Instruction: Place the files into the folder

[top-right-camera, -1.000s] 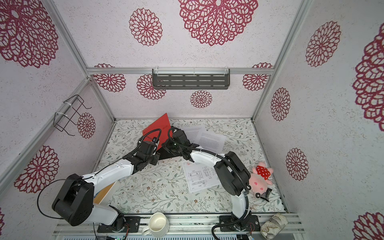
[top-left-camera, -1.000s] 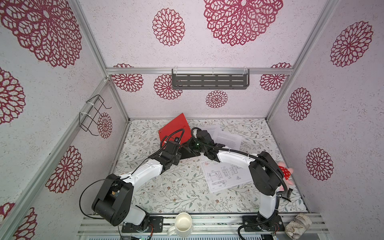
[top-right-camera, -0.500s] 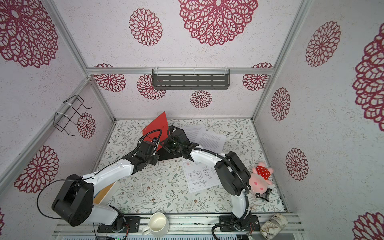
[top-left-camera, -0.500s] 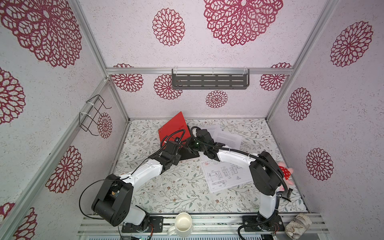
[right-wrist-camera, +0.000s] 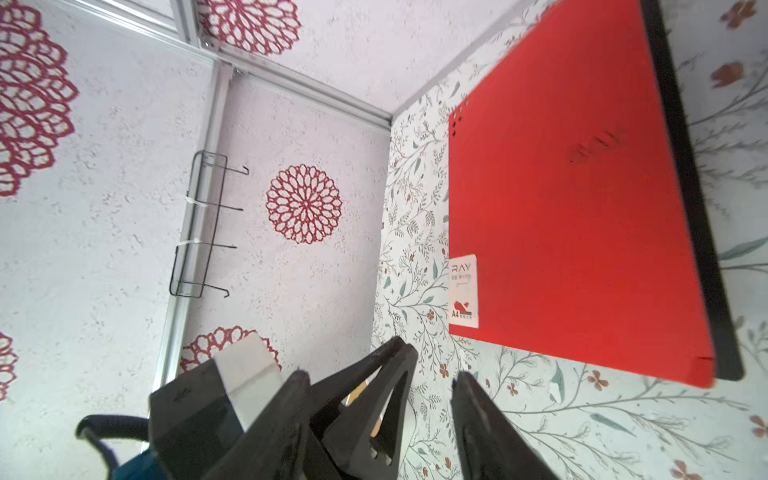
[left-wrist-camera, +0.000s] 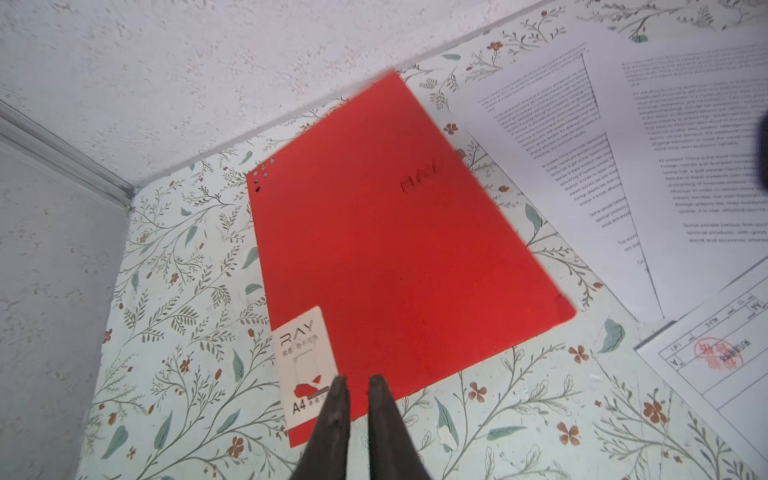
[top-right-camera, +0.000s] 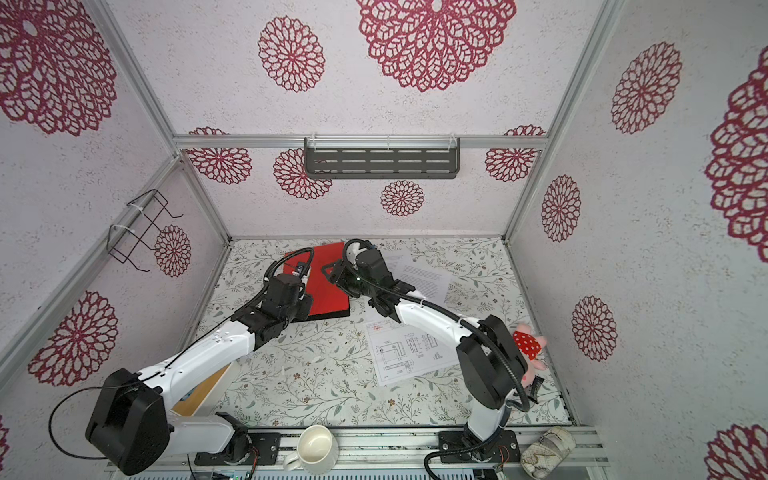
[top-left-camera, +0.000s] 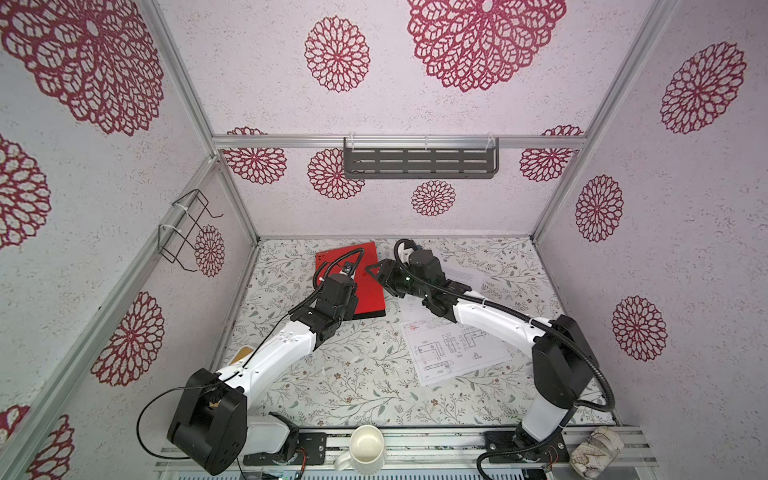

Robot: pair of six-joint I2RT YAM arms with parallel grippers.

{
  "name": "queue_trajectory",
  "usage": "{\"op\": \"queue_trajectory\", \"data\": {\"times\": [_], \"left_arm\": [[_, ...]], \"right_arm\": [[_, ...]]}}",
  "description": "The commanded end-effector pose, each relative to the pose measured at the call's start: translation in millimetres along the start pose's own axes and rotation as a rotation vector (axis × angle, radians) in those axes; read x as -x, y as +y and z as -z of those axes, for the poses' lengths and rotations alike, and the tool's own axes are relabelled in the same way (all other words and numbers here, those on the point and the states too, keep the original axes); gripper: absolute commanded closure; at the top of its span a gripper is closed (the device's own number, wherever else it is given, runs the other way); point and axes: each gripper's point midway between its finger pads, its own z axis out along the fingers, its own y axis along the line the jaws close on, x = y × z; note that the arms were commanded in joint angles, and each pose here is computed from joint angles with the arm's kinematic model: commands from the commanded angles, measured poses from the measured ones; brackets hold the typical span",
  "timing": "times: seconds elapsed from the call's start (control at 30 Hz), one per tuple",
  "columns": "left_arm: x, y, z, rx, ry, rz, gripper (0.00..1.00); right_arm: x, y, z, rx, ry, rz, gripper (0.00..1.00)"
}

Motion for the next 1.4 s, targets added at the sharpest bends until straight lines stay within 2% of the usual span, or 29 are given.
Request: {"op": "queue_trajectory", "data": {"times": [0.0, 0.1, 0.17, 0.2, 0.23, 0.27, 0.3, 0.4, 0.43, 0.53, 0.67, 0.73, 1.1, 1.2, 1.37], "left_arm": [[11, 4, -1, -0.002, -0.033, 0.000, 0.88], [5, -2, -11, -0.037, -0.025, 0.008, 0.88], [-1, -2, -16, -0.051, -0.001, 0.030, 0.83], [-5, -2, -18, -0.060, 0.014, 0.039, 0.78], [-7, 0, -19, -0.064, 0.025, 0.048, 0.68], [-12, 3, -20, -0.063, 0.044, 0.068, 0.52], [-17, 8, -20, -0.063, 0.066, 0.101, 0.41], [-29, 7, -16, -0.163, 0.120, 0.198, 0.31], [-34, 9, -14, -0.165, 0.132, 0.228, 0.26], [-46, 10, -11, -0.169, 0.153, 0.264, 0.19], [-65, 23, -11, -0.110, 0.222, 0.337, 0.05], [-73, 28, -14, -0.115, 0.256, 0.389, 0.01], [-96, 51, -39, -0.214, 0.373, 0.636, 0.02], [-98, 60, -59, -0.232, 0.419, 0.670, 0.02], [-104, 59, -72, -0.254, 0.464, 0.686, 0.01]], "right_arm": [[20, -3, 16, -0.011, -0.073, 0.038, 0.42], [18, -26, 15, -0.068, -0.061, 0.043, 0.42], [14, -42, 12, -0.096, -0.044, 0.038, 0.42], [11, -49, 10, -0.110, -0.034, 0.032, 0.42], [10, -54, 7, -0.118, -0.025, 0.031, 0.42], [7, -58, 3, -0.121, -0.011, 0.031, 0.41], [4, -61, -1, -0.121, 0.001, 0.028, 0.41], [-2, -69, -15, -0.128, 0.032, 0.023, 0.41], [-4, -72, -20, -0.130, 0.042, 0.019, 0.41], [-6, -78, -31, -0.137, 0.056, 0.015, 0.41], [-9, -91, -42, -0.172, 0.074, 0.008, 0.41], [-11, -101, -48, -0.197, 0.083, 0.005, 0.40], [-21, -139, -74, -0.299, 0.143, 0.063, 0.36], [-23, -149, -79, -0.327, 0.156, 0.080, 0.36], [-26, -165, -84, -0.373, 0.174, 0.099, 0.32]]}}
